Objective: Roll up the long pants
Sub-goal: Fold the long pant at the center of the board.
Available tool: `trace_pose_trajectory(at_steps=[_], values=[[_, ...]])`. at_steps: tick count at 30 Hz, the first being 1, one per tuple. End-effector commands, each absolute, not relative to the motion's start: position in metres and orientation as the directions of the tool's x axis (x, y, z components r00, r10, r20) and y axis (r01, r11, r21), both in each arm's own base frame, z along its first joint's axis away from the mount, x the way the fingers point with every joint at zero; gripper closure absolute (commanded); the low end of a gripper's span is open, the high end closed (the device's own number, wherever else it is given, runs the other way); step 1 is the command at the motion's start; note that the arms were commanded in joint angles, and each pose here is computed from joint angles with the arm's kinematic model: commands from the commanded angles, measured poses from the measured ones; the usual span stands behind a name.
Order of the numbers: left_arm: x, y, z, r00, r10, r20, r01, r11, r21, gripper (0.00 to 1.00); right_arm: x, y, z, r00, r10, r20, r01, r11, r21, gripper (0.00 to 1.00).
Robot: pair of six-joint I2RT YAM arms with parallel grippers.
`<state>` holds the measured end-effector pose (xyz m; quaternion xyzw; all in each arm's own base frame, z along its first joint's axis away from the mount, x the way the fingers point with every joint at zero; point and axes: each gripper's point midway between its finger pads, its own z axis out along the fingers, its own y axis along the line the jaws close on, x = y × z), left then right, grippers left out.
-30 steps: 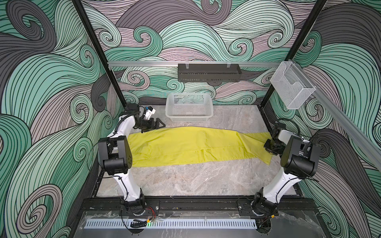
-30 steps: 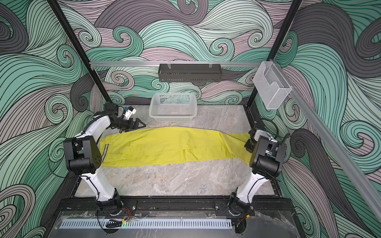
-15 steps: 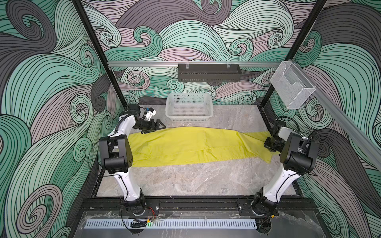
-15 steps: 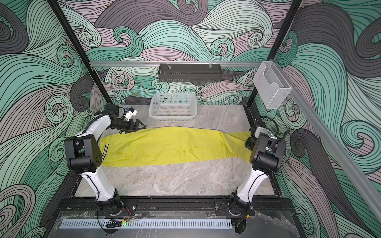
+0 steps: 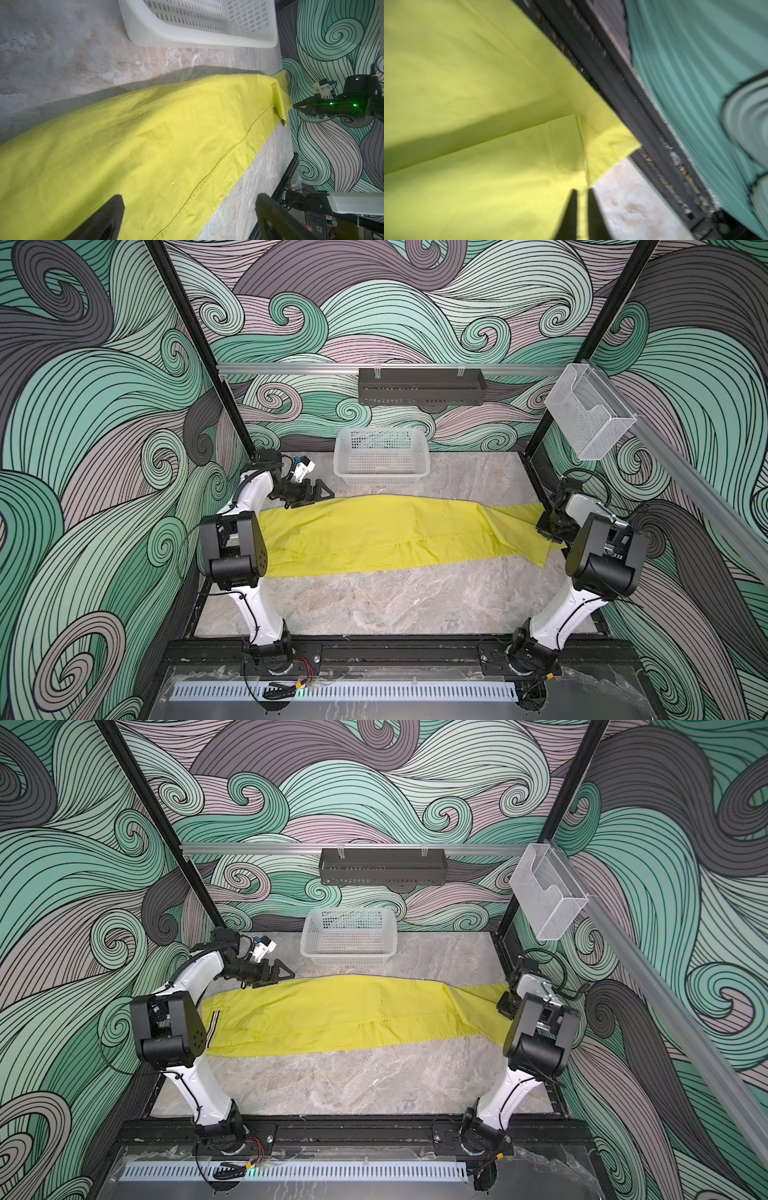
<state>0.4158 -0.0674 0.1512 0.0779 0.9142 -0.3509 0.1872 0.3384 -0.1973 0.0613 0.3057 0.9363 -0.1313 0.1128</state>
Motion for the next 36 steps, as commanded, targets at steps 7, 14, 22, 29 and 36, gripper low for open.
trace_pose_trajectory(at_steps=[7, 14, 22, 29, 36], values=[[0.417, -0.069, 0.168, -0.904, 0.011, -0.428, 0.303, 0.722, -0.622, 0.01, 0.358, -0.218, 0.040, -0.843, 0.468, -0.265, 0.530, 0.807, -0.262, 0.50], [0.416, -0.068, 0.167, -0.906, 0.017, -0.423, 0.303, 0.726, -0.618, 0.01, 0.371, -0.225, 0.031, -0.850, 0.453, -0.268, 0.518, 0.812, -0.270, 0.53], [0.417, -0.068, 0.165, -0.910, 0.013, -0.414, 0.295, 0.722, -0.626, 0.01, 0.363, -0.222, 0.020, -0.849, 0.461, -0.258, 0.522, 0.808, -0.274, 0.86], [0.416, -0.068, 0.167, -0.909, 0.014, -0.417, 0.298, 0.723, -0.624, 0.01, 0.364, -0.221, 0.020, -0.849, 0.460, -0.259, 0.521, 0.811, -0.268, 1.00], [0.416, -0.069, 0.169, -0.907, 0.011, -0.421, 0.299, 0.720, -0.626, 0.01, 0.369, -0.222, 0.045, -0.837, 0.449, -0.312, 0.528, 0.811, -0.251, 1.00]])
